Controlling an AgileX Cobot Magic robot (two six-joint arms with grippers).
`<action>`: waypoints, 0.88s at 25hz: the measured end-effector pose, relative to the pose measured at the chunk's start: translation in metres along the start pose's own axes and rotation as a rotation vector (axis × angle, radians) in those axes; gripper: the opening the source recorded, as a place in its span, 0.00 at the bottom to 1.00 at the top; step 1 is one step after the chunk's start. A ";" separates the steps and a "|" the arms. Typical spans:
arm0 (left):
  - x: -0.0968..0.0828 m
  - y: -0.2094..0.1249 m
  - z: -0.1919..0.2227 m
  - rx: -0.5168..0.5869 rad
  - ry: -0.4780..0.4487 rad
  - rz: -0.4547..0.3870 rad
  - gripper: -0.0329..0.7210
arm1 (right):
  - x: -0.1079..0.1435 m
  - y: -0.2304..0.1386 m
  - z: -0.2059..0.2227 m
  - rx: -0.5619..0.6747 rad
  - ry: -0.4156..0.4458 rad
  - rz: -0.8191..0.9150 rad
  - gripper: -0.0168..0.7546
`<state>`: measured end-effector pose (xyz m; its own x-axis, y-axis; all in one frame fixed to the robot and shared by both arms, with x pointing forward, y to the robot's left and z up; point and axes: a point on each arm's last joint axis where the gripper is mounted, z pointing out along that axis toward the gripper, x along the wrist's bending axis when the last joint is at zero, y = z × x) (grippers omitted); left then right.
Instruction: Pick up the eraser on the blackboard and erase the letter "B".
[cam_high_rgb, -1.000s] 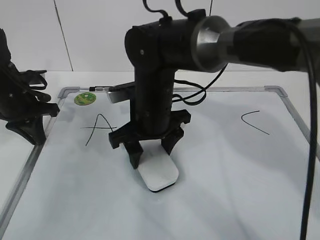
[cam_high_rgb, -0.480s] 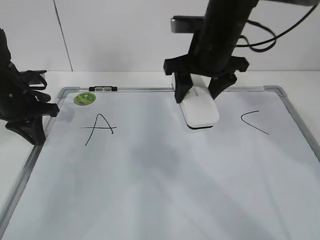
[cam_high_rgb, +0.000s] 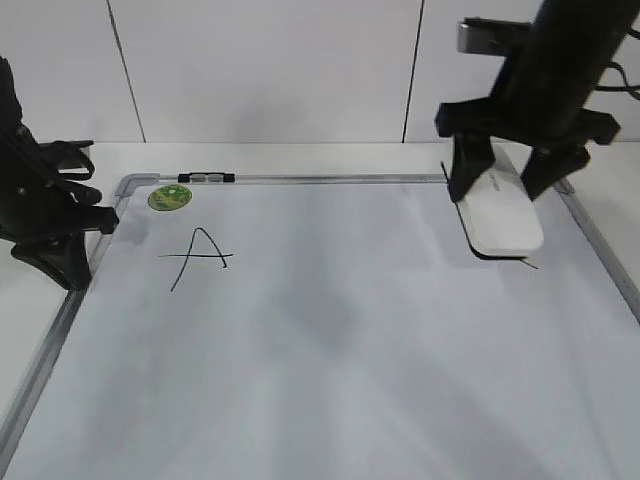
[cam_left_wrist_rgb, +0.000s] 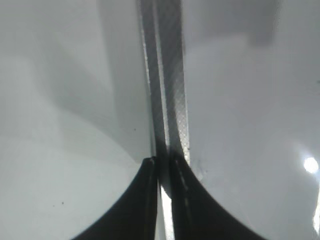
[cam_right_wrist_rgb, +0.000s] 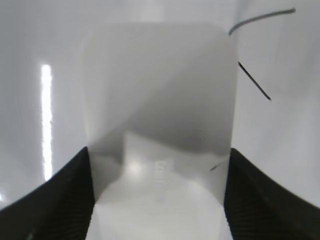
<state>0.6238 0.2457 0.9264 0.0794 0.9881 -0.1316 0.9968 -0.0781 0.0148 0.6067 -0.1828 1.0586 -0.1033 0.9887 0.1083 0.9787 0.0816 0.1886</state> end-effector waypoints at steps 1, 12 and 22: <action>0.000 0.000 0.000 0.000 0.000 0.000 0.09 | -0.009 -0.006 0.002 0.021 -0.006 0.017 0.71; 0.000 0.000 0.000 0.000 0.000 0.000 0.09 | -0.103 -0.040 0.016 0.093 0.010 0.128 0.71; 0.000 0.000 0.000 0.000 0.000 0.000 0.09 | -0.129 -0.035 0.033 0.093 -0.041 0.106 0.71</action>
<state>0.6238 0.2457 0.9264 0.0797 0.9881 -0.1312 0.9968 -0.0784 0.0148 0.5919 -0.3094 1.0054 0.0067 0.9965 0.0828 0.9961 -0.0139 0.0867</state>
